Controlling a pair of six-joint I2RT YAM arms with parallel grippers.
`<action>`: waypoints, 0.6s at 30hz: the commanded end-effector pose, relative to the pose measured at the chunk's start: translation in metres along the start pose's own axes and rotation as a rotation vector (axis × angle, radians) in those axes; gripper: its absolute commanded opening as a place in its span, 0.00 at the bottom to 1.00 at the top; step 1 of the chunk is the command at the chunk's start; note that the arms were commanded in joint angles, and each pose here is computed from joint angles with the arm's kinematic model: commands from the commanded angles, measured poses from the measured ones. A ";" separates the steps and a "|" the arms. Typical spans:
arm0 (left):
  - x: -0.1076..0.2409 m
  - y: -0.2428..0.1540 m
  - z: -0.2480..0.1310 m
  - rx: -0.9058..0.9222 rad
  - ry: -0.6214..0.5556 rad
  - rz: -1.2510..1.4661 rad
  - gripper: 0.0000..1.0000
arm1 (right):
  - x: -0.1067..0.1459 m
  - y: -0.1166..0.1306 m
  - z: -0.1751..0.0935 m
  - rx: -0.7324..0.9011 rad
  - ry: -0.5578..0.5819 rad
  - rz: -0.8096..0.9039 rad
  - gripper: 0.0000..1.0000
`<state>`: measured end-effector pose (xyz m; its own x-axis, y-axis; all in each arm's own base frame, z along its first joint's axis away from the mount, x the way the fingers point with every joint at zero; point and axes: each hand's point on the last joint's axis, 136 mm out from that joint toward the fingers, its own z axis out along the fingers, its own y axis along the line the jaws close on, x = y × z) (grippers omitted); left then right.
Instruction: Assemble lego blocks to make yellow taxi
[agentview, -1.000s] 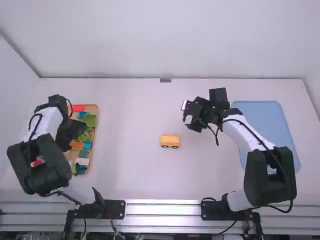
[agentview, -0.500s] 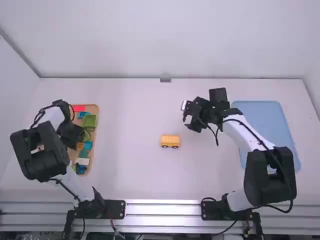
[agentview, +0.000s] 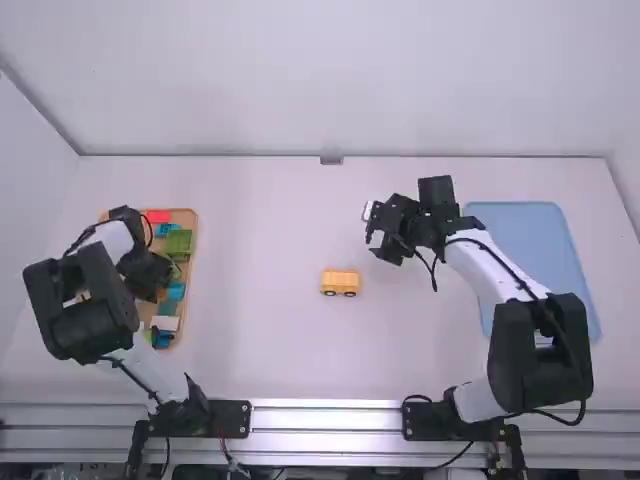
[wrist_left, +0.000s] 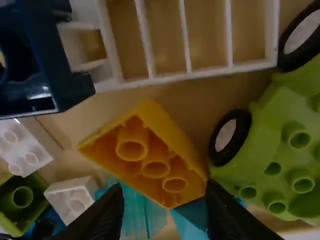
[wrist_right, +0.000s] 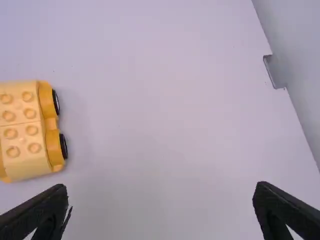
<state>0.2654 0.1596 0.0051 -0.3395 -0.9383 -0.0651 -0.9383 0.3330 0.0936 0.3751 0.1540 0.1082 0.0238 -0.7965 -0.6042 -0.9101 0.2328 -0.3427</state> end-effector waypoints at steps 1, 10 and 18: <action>0.001 0.004 0.002 -0.019 0.004 0.008 0.45 | -0.009 0.001 -0.003 -0.006 -0.034 -0.004 0.98; -0.001 0.005 0.006 -0.027 -0.022 -0.030 0.46 | -0.009 0.000 -0.003 -0.004 -0.035 -0.005 0.98; -0.005 0.007 0.008 -0.019 -0.030 -0.101 0.47 | -0.009 0.000 -0.003 -0.004 -0.035 -0.005 0.98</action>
<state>0.2683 0.1667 0.0029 -0.2838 -0.9528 -0.1075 -0.9576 0.2758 0.0833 0.3743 0.1565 0.1098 0.0332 -0.7877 -0.6152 -0.9125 0.2273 -0.3403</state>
